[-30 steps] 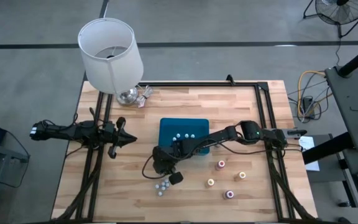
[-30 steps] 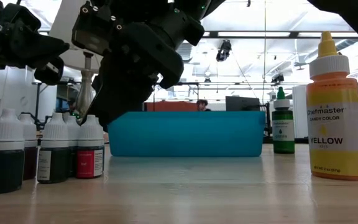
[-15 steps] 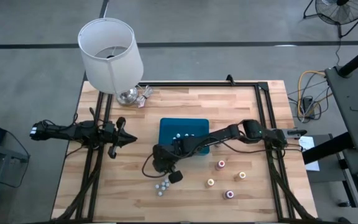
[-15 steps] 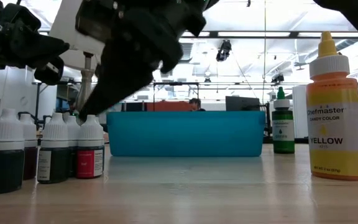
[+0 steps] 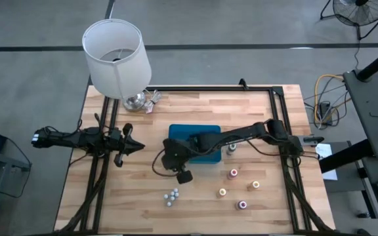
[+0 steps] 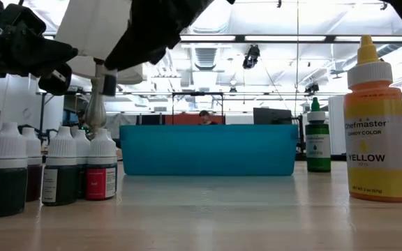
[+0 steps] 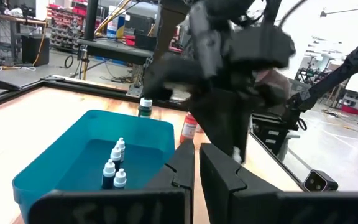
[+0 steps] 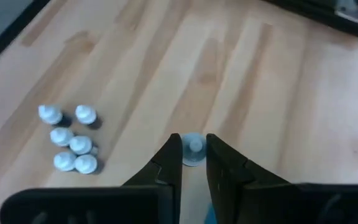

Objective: Pick & Place food coloring
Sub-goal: Put the small green food coloring bottle into the blue bin

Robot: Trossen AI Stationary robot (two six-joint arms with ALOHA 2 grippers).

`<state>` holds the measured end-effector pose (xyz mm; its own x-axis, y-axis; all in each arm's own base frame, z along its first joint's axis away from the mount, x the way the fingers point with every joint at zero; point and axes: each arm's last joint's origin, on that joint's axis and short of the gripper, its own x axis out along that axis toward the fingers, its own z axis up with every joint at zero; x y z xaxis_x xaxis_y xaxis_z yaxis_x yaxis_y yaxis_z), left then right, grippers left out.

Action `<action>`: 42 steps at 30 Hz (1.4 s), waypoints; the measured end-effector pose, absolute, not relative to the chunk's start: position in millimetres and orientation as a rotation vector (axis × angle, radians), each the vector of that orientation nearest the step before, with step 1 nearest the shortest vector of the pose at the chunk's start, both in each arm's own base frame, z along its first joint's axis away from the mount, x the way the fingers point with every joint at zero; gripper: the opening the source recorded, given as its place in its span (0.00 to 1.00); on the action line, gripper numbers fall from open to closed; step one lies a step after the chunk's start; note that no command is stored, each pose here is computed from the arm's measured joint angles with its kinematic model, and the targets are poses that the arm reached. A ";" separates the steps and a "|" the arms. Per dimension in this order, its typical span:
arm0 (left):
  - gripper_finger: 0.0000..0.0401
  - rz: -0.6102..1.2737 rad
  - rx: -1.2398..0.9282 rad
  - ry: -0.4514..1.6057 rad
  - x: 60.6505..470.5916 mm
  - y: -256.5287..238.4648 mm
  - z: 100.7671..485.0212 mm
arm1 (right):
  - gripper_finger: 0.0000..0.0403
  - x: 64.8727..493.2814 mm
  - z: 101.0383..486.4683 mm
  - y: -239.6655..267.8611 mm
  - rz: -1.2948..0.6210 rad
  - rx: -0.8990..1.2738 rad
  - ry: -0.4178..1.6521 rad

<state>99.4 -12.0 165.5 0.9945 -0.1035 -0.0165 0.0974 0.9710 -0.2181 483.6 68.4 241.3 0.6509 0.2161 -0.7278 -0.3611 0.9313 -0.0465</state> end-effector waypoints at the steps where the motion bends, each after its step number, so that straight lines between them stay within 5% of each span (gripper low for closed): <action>1: 0.00 -0.101 -0.219 0.028 99.4 -11.9 165.5 | 0.10 483.5 242.5 64.2 0.312 -0.170 0.800; 29: 0.00 -0.102 -0.219 0.027 99.4 -12.0 165.6 | 0.11 386.8 258.6 18.8 0.109 0.004 0.889; 42: 0.00 -0.101 -0.219 0.027 99.4 -12.0 165.6 | 0.11 367.9 227.6 13.5 0.090 0.020 0.921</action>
